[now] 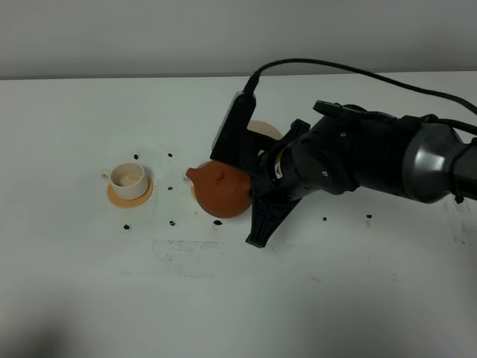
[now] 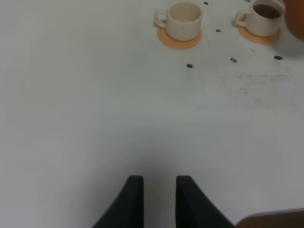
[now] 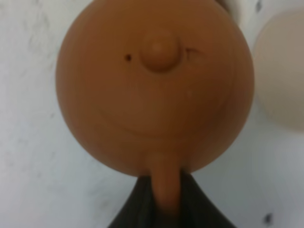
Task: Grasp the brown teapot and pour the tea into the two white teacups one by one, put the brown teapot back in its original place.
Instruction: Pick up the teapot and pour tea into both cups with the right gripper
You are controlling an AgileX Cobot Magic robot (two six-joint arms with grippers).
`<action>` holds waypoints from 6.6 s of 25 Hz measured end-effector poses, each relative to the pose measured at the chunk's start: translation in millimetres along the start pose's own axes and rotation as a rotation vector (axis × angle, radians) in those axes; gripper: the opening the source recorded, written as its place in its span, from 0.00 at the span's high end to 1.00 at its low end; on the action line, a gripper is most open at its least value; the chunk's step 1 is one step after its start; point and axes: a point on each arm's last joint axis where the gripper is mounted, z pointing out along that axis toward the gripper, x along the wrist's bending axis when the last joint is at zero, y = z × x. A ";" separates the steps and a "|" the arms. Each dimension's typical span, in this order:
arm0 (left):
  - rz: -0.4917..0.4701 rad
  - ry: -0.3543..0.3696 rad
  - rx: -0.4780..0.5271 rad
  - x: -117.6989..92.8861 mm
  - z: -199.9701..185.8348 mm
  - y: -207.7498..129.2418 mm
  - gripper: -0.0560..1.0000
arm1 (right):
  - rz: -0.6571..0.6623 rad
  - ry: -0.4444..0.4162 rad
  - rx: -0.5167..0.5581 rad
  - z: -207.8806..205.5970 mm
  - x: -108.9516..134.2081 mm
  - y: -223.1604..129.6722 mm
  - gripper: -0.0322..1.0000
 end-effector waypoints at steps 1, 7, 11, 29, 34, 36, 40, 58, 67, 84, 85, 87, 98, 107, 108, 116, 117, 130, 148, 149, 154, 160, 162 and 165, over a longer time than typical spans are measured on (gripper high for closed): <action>0.000 0.000 0.000 0.0 0.0 0.0 0.80 | -0.018 -0.014 -0.004 -2.2 -2.4 4.5 0.89; 0.000 0.000 0.000 0.0 0.0 0.0 0.80 | -0.108 -0.102 -0.031 -0.9 -20.8 35.6 0.89; 0.000 0.000 0.000 0.0 0.0 0.0 0.80 | -0.190 -0.143 -0.033 11.3 -28.4 50.1 0.89; 0.000 0.000 0.000 0.0 0.0 0.0 0.80 | -0.446 -0.240 -0.082 45.4 -26.9 94.9 0.89; 0.000 0.000 0.000 0.0 0.0 0.0 0.80 | -0.506 -0.250 -0.071 59.4 -26.9 97.0 0.89; 0.000 0.000 0.000 0.0 0.0 0.0 0.80 | -0.545 -0.260 -0.065 64.3 -26.4 96.5 0.89; 0.000 0.000 0.000 0.0 0.0 0.0 0.80 | -0.609 -0.269 -0.044 73.3 -24.7 94.5 0.89; 0.000 0.000 0.000 0.0 0.0 0.0 0.80 | -0.784 -0.340 -0.004 82.9 -24.8 94.5 0.89; 0.000 0.000 0.000 0.0 0.0 0.0 0.80 | -0.843 -0.357 0.002 85.8 -18.6 97.4 0.89; 0.001 0.001 0.000 0.1 0.0 0.0 0.80 | -0.978 -0.394 0.027 86.5 -17.2 99.8 0.89; 0.001 0.001 0.000 0.1 0.0 0.0 0.80 | -0.985 -0.394 0.027 86.5 -17.1 99.9 0.89; 0.001 0.001 0.000 0.1 0.0 0.0 0.80 | -1.002 -0.396 0.028 86.4 -17.2 100.1 0.89; 0.001 0.002 0.000 0.1 0.0 0.0 0.80 | -1.057 -0.427 0.023 85.5 -18.5 102.5 0.89; 0.001 0.002 0.000 0.1 0.0 0.0 0.80 | -1.078 -0.442 0.008 85.1 -18.6 104.5 0.89; 0.001 0.002 0.000 0.1 0.0 0.0 0.80 | -1.079 -0.443 0.007 85.0 -18.6 104.6 0.89; 0.001 0.002 0.000 0.1 0.0 0.0 0.80 | -1.084 -0.445 0.007 84.9 -18.8 104.8 0.89; 0.001 0.002 0.000 0.1 0.0 0.0 0.80 | -1.084 -0.445 0.007 84.9 -18.8 104.8 0.89; 0.001 0.002 0.000 0.1 0.0 0.0 0.80 | -1.088 -0.448 0.005 84.9 -18.8 105.1 0.89; 0.001 0.002 0.000 0.1 0.0 0.0 0.80 | -1.123 -0.470 0.006 84.2 -19.8 106.5 0.89; 0.001 0.002 0.000 0.1 0.0 0.0 0.80 | -1.129 -0.473 0.004 84.0 -19.9 106.9 0.89; 0.001 0.002 0.000 0.1 0.0 0.0 0.80 | -1.141 -0.481 -0.002 83.8 -20.0 107.7 0.89; 0.001 0.002 0.000 0.1 0.0 0.0 0.80 | -1.171 -0.498 0.009 83.2 -21.1 108.2 0.89; 0.001 0.002 0.000 0.1 0.0 0.0 0.80 | -1.174 -0.500 0.010 83.1 -21.2 108.2 0.89; 0.001 0.002 0.000 0.1 0.0 0.0 0.80 | -1.176 -0.501 0.011 83.1 -21.3 108.3 0.89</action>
